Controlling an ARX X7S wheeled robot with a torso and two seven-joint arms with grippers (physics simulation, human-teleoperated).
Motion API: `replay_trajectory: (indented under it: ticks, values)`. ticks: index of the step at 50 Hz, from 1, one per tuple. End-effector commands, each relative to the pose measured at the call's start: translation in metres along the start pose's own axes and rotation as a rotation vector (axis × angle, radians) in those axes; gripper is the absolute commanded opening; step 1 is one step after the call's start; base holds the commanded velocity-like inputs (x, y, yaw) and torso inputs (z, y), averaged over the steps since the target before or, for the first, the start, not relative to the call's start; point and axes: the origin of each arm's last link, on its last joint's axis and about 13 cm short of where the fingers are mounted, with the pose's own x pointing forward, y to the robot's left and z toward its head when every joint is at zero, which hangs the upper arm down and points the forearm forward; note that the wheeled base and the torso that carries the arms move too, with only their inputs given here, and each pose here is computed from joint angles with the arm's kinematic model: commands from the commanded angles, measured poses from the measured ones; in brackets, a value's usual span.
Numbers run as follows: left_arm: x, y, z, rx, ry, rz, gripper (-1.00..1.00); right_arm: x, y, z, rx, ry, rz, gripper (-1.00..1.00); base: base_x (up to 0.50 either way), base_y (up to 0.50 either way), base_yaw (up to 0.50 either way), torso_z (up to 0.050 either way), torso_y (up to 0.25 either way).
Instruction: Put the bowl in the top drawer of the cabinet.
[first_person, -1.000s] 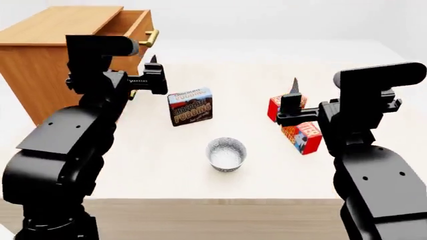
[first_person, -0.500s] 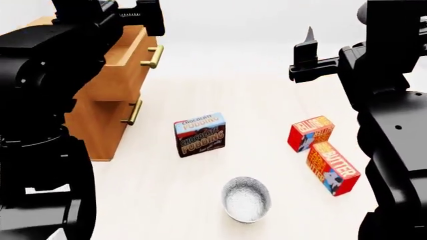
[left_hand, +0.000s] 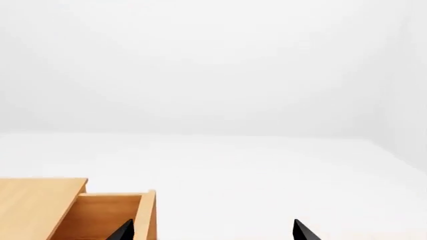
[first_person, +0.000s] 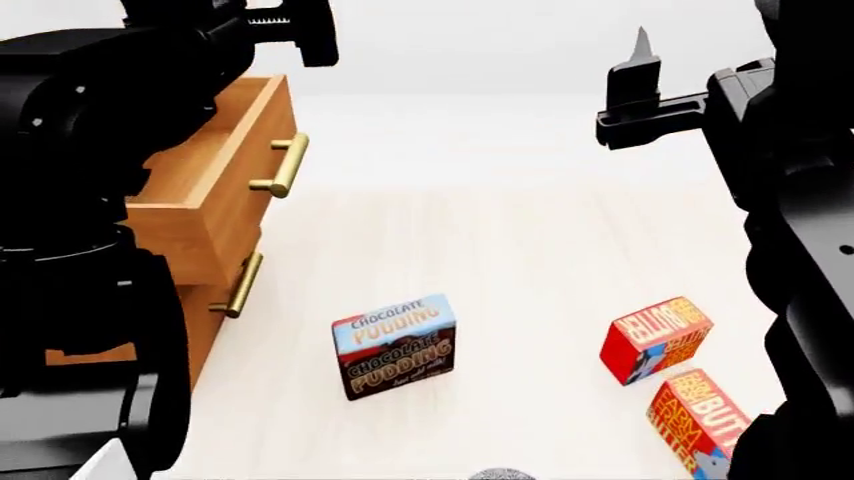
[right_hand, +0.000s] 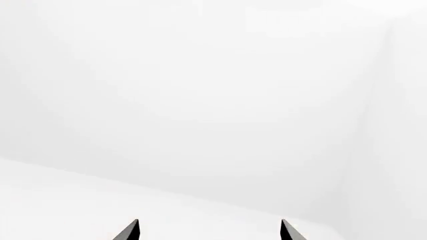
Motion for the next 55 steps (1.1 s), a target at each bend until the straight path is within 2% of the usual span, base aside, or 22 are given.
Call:
replay_trajectory:
  ticks: [1,5,11,20,30,42,55]
  values:
    - [0.004,-0.003,-0.001,0.003,0.030,-0.007,1.00,-0.004,0.000,0.001,-0.010,-0.011,0.006,1.00,0.50,0.00,0.00,0.000,0.000]
    - [0.012,-0.001,0.000,-0.013,0.054,0.033,1.00,-0.006,0.003,-0.002,-0.042,-0.006,0.011,1.00,0.50,0.00,0.00,0.000,0.000]
    - [0.023,-0.002,-0.005,0.024,0.122,0.091,1.00,-0.010,0.005,-0.007,-0.061,0.021,0.011,1.00,0.08,0.00,0.00,0.000,0.000]
    - [0.035,-0.004,-0.007,0.009,0.171,0.116,1.00,-0.015,0.003,-0.012,-0.033,0.038,0.000,1.00,0.00,0.00,0.00,0.000,0.000]
    - [0.049,-0.003,-0.024,0.049,0.216,0.119,1.00,-0.024,0.003,-0.035,0.005,0.083,-0.003,1.00,0.00,0.00,0.00,0.000,0.000]
    - [0.066,-0.001,-0.033,0.019,0.281,0.153,1.00,-0.027,0.006,-0.059,0.028,0.125,0.005,1.00,0.00,0.00,0.00,0.000,0.000]
    - [0.067,0.009,-0.034,0.047,0.283,0.215,1.00,-0.032,0.003,-0.073,0.039,0.151,0.018,1.00,0.00,0.00,0.00,0.000,0.000]
